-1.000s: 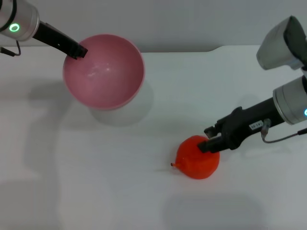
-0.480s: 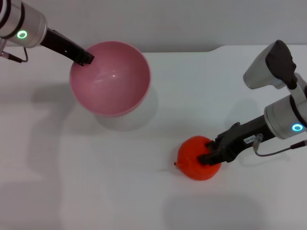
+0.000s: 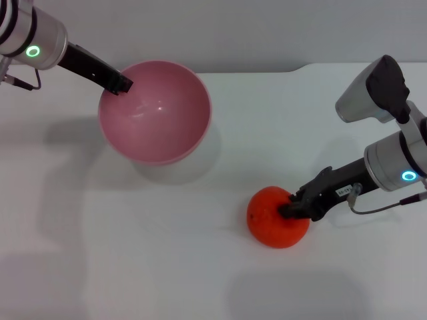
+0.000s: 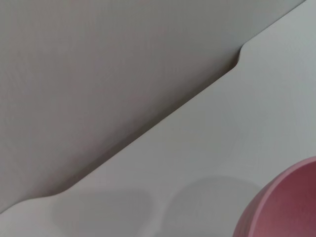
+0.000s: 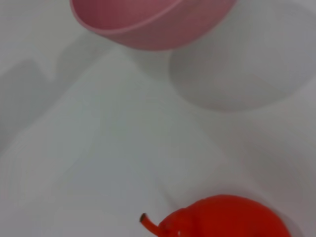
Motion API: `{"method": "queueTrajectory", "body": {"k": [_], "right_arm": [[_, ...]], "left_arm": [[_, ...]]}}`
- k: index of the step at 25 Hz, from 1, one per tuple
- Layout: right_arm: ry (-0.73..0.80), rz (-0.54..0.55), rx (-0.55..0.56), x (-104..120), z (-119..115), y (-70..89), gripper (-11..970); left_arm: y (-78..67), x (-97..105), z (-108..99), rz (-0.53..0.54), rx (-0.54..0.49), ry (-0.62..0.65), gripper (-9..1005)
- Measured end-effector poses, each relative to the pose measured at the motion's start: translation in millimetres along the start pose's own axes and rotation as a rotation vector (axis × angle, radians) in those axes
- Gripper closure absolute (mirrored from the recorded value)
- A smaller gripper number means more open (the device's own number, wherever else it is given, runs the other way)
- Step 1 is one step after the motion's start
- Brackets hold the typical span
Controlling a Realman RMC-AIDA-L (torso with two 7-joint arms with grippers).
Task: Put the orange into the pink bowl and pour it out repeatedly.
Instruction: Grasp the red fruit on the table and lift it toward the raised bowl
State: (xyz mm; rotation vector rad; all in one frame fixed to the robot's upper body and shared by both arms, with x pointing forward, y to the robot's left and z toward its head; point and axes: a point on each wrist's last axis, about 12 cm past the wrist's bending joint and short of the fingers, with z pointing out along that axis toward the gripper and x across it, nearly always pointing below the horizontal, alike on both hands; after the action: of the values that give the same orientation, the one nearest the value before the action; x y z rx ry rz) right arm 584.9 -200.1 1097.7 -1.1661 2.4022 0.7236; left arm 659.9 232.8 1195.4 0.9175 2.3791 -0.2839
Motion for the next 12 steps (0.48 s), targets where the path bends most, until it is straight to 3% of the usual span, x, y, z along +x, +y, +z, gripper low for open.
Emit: {"method": "queueTrajectory", "body": {"k": [5, 7, 12], "right_arm": [[-0.01, 0.001, 0.006, -2, -1, -1.1, 656], [-0.03, 0.006, 0.024, -3, -4, -3.7, 865], [-0.155, 0.035, 0.123, -4, -34, -16.1, 902]], "left_arm": [[0.2, 0, 0, 0.001, -0.003, -0.003, 951], [0.3, -1, 0, 0.001, -0.003, -0.004, 951], [0.4, -1, 0, 0.001, -0.004, -0.005, 951]]}}
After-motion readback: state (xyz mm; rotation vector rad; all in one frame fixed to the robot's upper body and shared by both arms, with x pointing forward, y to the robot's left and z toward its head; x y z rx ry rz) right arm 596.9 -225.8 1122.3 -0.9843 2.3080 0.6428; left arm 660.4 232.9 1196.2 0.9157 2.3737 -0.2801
